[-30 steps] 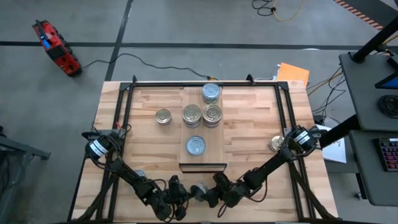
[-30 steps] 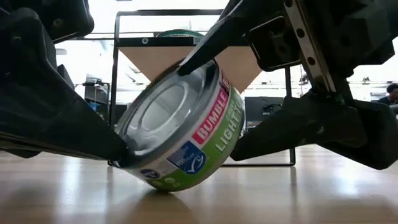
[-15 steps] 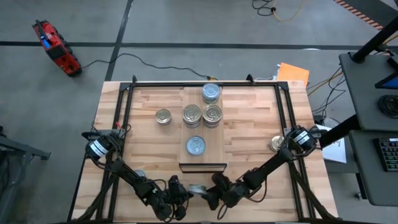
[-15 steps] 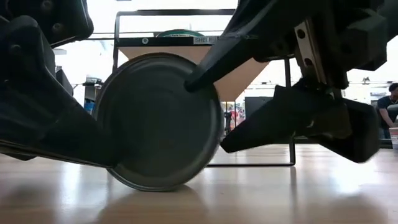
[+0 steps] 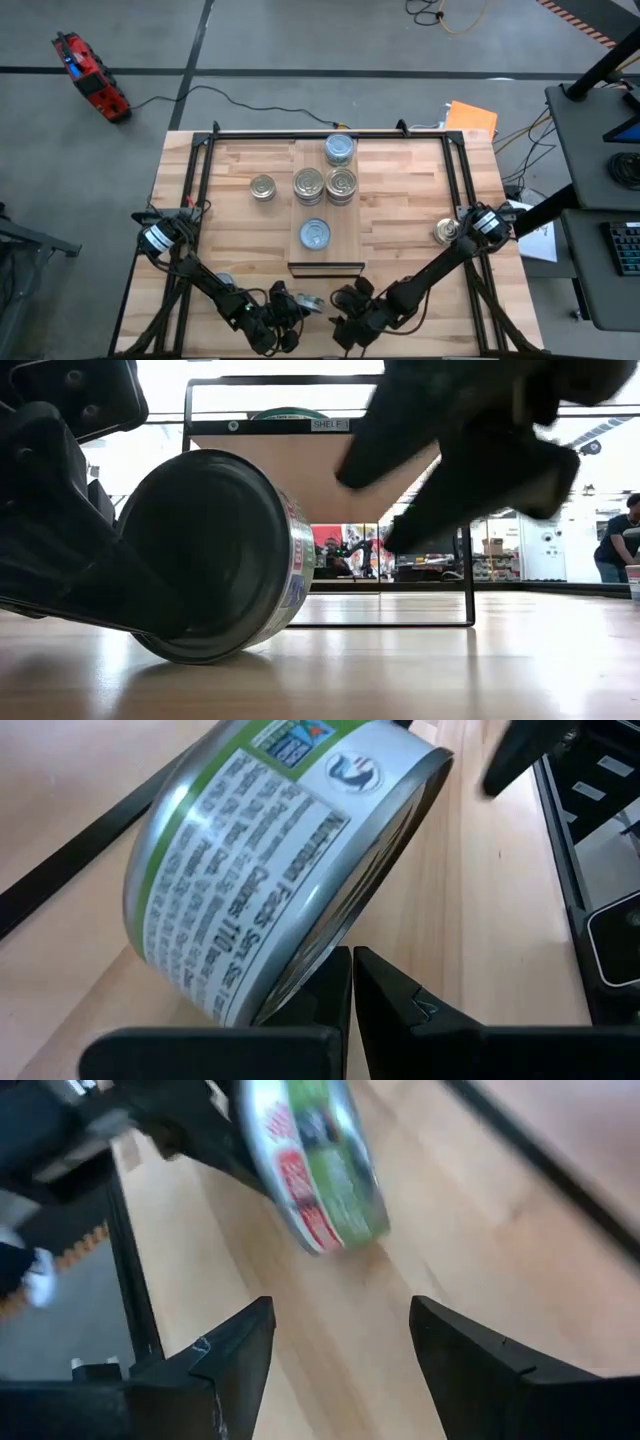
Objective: Stack canned seafood by type on shelf
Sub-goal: Stack the green tuna can on top of the green tuna can on the shelf
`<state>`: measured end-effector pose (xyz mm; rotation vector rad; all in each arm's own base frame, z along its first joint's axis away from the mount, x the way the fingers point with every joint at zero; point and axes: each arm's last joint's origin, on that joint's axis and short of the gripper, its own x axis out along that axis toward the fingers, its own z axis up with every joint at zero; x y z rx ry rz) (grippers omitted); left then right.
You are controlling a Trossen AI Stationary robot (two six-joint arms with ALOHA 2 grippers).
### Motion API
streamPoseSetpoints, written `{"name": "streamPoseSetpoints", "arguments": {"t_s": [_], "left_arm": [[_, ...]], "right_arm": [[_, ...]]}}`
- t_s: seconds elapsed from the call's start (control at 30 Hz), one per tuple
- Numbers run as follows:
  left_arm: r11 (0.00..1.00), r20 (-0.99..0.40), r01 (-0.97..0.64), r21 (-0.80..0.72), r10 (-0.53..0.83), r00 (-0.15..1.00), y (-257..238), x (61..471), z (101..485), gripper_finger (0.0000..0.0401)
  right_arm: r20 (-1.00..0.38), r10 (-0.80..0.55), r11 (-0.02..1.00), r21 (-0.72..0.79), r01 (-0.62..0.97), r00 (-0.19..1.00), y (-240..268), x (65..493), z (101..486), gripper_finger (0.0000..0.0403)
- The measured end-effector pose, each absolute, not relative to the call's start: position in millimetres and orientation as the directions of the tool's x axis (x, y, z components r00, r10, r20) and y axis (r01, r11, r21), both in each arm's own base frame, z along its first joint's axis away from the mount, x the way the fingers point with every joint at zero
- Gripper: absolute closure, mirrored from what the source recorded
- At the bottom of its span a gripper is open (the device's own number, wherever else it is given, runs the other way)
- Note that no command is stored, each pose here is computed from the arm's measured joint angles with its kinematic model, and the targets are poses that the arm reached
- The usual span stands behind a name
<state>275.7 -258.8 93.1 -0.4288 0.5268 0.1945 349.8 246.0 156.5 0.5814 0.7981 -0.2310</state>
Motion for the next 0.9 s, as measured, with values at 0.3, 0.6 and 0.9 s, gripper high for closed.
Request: {"name": "streamPoseSetpoints", "arguments": {"t_s": [0.3, 0.6, 0.9], "left_arm": [[0.893, -0.522, -0.286, -0.348, 0.069, 0.850, -259.1, 276.0, 93.9, 0.0401], [0.893, -0.520, -0.286, -0.348, 0.070, 0.851, -259.1, 276.1, 94.1, 0.0401], [0.893, -0.520, -0.282, -0.351, 0.064, 0.852, -259.5, 276.3, 94.5, 0.0401]], "right_arm": [[-0.695, -0.049, 0.902, 0.277, 0.330, 0.717, 242.0, 359.5, 169.5, 0.0131], [-0.653, -0.030, 0.942, 0.236, 0.240, 0.757, 237.0, 368.4, 172.0, 0.0094], [-0.645, -0.004, 0.932, 0.274, 0.236, 0.764, 233.3, 380.0, 155.9, 0.0121]]}}
